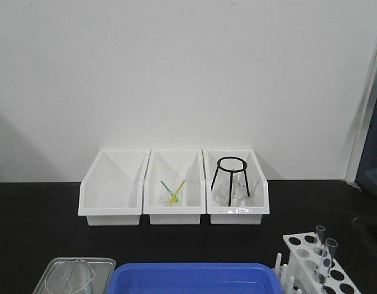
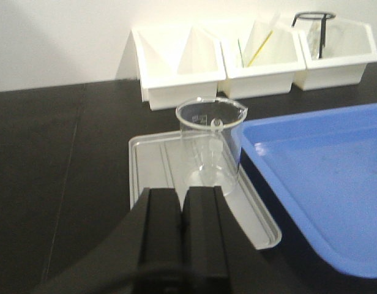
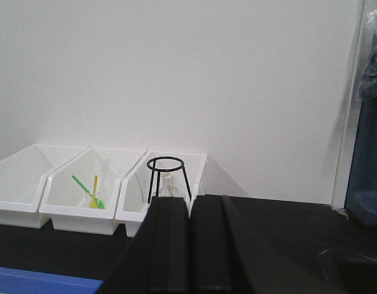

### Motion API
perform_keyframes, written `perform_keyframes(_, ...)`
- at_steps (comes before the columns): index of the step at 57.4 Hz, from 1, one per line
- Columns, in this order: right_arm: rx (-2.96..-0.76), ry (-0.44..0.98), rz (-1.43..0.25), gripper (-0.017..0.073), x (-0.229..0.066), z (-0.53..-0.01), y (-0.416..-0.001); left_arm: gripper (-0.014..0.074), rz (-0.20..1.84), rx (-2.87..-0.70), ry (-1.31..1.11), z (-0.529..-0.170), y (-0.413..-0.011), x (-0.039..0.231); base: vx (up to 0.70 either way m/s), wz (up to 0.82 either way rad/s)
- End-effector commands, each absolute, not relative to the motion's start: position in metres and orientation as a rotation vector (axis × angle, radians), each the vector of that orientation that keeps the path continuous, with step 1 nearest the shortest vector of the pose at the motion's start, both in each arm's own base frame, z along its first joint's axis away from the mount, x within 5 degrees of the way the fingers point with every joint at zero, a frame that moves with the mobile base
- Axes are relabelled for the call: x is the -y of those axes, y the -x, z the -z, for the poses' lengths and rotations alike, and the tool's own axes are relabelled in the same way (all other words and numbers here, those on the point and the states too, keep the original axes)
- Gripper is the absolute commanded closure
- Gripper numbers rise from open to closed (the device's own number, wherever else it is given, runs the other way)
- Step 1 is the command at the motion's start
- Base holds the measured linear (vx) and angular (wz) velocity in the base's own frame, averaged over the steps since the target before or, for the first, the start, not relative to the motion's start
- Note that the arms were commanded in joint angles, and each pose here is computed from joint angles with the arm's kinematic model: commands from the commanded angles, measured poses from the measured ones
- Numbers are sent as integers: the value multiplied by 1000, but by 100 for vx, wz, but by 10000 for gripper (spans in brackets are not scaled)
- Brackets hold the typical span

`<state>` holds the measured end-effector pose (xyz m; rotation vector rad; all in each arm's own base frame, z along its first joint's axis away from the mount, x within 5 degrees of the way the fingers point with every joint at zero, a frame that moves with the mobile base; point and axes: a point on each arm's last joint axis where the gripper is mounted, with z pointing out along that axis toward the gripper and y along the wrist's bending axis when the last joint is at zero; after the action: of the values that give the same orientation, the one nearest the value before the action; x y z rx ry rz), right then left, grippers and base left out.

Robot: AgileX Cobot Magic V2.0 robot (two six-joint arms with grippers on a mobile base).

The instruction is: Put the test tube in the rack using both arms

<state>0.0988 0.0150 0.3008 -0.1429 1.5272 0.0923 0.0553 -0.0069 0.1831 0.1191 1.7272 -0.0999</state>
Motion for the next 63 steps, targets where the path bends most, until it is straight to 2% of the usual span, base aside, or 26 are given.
perform_keyframes(1, -1422, 144, -88, 571, -15, -317, -98, 598, 121, -1592, -110, -202, -54, 8, 0, 0)
perform_keyframes(41, -1420, 145, -90, 571, -15, -312, -95, 598, 121, -1593, -110, -202, -54, 8, 0, 0)
perform_keyframes(47, -1442, 129, -76, 571, -12, -286, -86, 598, 121, -1593, -110, -202, -54, 8, 0, 0)
perform_keyframes(56, -1482, -5, -70, 571, -3, -217, -66, 598, 120, -1593, -111, -202, -54, 8, 0, 0)
perform_keyframes(63, -1505, -13, -17, 571, 0, -199, -56, 598, 121, -1592, -111, -202, -54, 8, 0, 0)
